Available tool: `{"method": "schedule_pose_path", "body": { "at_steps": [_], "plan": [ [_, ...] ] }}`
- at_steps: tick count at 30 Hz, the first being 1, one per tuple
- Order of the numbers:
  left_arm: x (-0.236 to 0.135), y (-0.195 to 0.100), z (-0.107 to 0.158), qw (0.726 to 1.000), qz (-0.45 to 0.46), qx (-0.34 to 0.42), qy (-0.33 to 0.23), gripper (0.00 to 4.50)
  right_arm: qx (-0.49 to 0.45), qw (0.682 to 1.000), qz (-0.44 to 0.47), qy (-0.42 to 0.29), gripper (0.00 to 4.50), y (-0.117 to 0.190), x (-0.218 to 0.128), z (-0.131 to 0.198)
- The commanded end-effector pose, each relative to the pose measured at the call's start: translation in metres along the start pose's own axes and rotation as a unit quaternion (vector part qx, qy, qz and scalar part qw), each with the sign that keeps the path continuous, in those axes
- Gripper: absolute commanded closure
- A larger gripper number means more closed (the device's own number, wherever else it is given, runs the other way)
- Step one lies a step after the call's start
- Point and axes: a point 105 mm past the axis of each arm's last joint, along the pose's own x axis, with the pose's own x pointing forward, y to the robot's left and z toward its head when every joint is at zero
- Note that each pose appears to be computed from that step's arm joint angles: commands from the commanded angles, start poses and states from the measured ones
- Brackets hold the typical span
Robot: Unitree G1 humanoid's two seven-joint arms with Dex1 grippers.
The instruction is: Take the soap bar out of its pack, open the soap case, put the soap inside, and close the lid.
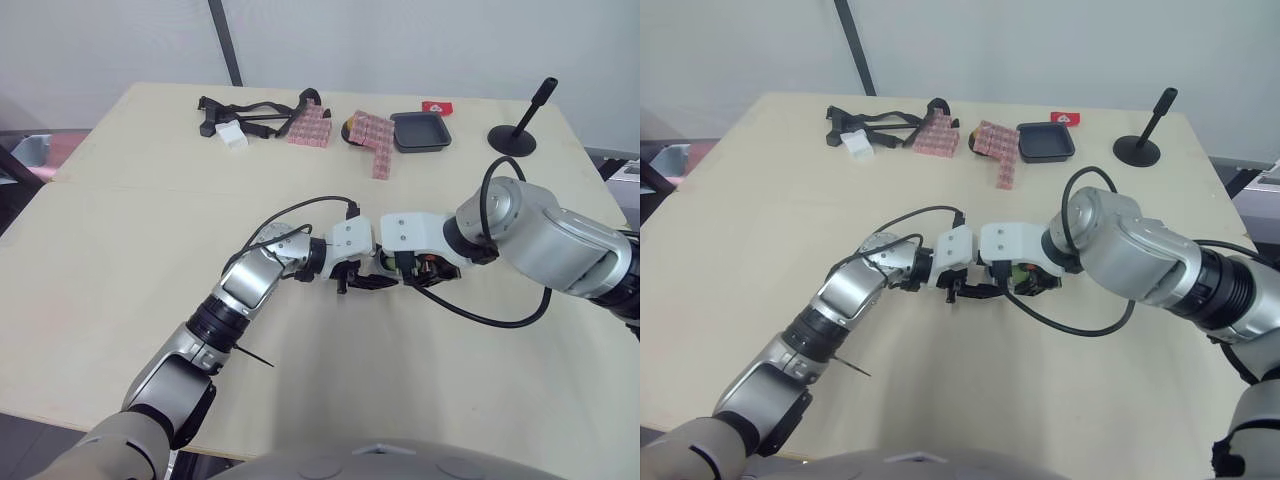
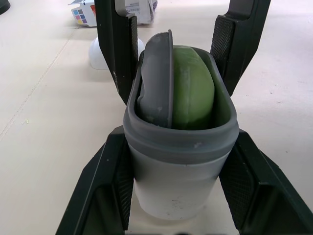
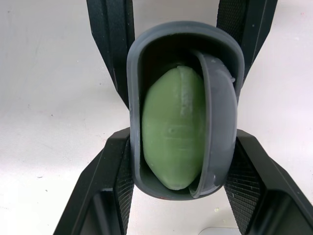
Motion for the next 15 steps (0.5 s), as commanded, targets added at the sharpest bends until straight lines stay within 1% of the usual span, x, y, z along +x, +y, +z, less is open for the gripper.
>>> {"method": "schedule_pose_path", "body": {
  "at_steps": [1,11,13,15],
  "plan": [
    [-0.0018,0.0053,0.0097,1.0,0.01,0.012,-0.014,2.59,-0.012,1.0,-0.018,-0.012,2.45,-0.0043,-0.0067,0.0068],
    [-0.0035,0.0075,0.0087,1.0,0.011,0.017,-0.012,2.59,-0.006,1.0,-0.013,-0.023,2.45,-0.0036,-0.0056,0.0088],
    [-0.0045,0.0084,0.0085,1.0,0.012,0.016,-0.013,2.59,-0.001,1.0,-0.009,-0.028,1.45,-0.0028,-0.0052,0.0088],
    [-0.0056,0.0088,0.0081,1.0,0.012,0.016,-0.014,2.59,0.004,0.999,-0.006,-0.035,0.77,-0.0025,-0.0048,0.0094]
  ]
}}
